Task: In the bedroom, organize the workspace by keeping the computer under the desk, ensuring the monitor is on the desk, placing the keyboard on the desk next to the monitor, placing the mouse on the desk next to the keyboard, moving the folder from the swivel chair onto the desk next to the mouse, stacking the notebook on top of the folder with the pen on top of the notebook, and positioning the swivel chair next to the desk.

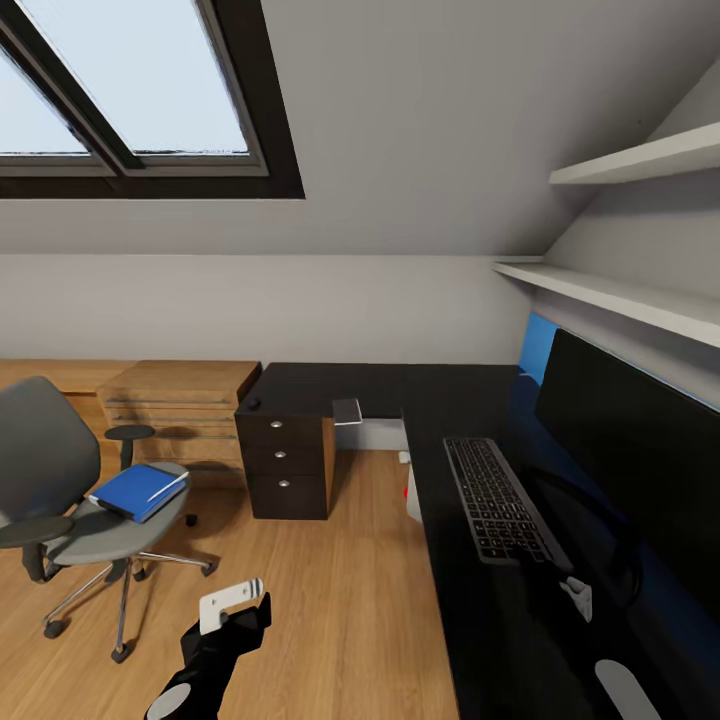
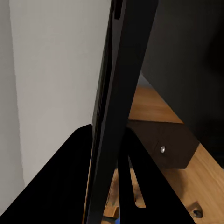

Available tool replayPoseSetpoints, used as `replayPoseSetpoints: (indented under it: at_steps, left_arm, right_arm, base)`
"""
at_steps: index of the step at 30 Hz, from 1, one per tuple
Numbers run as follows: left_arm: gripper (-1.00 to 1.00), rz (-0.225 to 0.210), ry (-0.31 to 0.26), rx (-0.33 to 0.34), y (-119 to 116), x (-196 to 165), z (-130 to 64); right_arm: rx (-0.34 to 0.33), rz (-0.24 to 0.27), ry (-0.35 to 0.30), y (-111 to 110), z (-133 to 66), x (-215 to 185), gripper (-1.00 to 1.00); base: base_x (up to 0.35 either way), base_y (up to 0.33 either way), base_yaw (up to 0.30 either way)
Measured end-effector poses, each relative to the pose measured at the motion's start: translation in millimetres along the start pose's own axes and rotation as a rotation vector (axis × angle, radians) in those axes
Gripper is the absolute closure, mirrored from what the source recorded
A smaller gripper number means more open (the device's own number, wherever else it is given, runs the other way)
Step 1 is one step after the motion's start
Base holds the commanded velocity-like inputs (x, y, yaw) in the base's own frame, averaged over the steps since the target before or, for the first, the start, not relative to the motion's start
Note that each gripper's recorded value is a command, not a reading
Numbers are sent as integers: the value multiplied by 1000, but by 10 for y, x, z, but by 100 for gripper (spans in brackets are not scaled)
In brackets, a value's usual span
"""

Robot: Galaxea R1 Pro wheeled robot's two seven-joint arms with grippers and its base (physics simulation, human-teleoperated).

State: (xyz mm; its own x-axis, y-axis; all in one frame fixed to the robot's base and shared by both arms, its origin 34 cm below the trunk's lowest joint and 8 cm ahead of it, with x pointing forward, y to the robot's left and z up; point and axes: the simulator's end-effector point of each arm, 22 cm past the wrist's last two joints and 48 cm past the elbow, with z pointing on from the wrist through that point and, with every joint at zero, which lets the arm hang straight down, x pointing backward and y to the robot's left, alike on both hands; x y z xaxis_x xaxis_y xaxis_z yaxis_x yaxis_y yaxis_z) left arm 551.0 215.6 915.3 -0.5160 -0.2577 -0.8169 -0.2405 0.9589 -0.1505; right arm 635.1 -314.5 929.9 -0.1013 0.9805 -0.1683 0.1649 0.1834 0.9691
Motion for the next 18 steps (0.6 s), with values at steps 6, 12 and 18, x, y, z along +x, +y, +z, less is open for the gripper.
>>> replayPoseSetpoints:
  at_steps: [6,12,18]
  left_arm:
    - [-100,-70,280,-45,250,1176,216]
    - [-100,-5,400,-264,1132,2404,246]
    - [-100,9,355,-290,1243,2460,307]
  right_arm:
    - [0,2,-9,-65,16,-81,100]
    - [5,4,-10,-140,46,-48,100]
    - [4,4,-12,-204,71,-40,100]
  base:
    - [0,0,0]
    - [0,0,0]
    - [0,0,0]
